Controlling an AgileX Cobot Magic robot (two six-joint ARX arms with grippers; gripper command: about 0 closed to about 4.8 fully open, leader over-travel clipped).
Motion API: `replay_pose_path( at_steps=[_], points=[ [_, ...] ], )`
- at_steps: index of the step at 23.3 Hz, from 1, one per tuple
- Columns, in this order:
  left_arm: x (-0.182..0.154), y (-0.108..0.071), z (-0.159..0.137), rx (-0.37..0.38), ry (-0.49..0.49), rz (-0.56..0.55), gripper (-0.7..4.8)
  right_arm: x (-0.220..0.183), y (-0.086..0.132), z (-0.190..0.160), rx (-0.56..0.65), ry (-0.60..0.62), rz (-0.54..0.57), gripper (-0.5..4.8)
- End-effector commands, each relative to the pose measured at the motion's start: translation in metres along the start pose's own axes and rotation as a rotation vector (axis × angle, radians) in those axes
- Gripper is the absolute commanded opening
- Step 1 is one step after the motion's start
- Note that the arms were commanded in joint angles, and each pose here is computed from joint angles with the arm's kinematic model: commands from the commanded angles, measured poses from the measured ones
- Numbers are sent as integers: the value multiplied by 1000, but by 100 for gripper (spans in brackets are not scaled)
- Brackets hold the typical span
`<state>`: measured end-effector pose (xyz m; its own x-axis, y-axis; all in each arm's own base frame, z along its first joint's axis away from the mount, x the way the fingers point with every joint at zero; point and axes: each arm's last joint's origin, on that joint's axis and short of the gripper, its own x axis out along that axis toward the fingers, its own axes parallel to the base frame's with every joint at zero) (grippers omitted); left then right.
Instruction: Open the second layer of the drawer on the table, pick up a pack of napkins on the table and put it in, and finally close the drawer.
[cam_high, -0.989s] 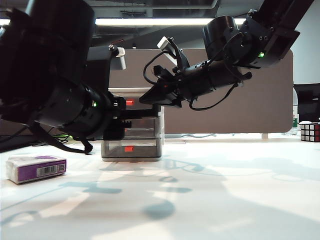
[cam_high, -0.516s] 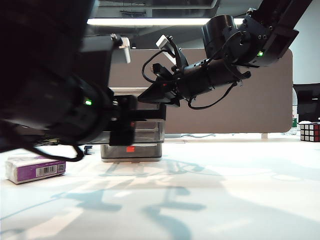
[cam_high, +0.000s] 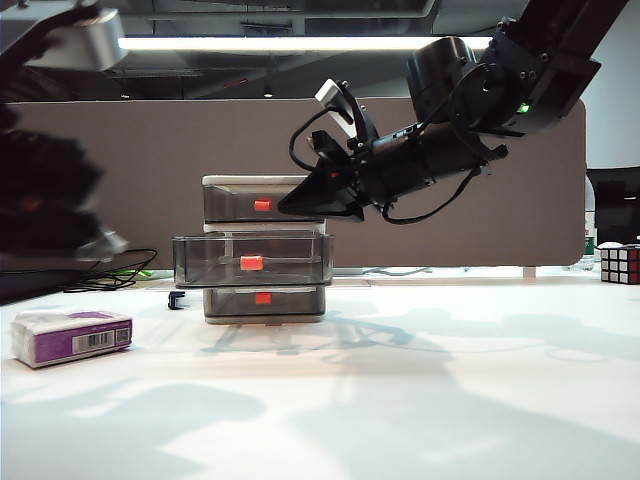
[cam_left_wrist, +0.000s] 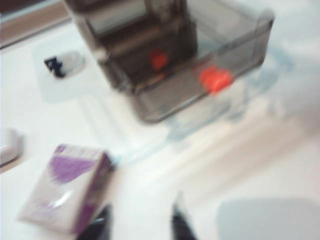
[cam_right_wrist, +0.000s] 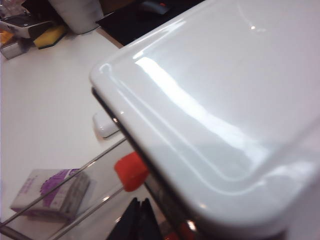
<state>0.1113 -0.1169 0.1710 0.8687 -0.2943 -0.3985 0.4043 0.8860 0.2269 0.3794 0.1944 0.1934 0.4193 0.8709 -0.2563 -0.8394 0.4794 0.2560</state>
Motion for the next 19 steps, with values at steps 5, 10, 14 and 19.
replay_pose_path(
  at_steps=[5,10,14,19],
  points=[
    [13,66,-5,71,32,34,198,0,4,-1,45,35,79,-5],
    [22,100,-12,0,-51,-123,442,0,4,-2,52,44,98,-5],
    [36,118,-27,-99,-39,-187,470,-1,4,-3,58,51,108,-5],
    [54,117,-39,-119,-9,-261,470,-1,5,-3,63,58,122,-5]
  ],
)
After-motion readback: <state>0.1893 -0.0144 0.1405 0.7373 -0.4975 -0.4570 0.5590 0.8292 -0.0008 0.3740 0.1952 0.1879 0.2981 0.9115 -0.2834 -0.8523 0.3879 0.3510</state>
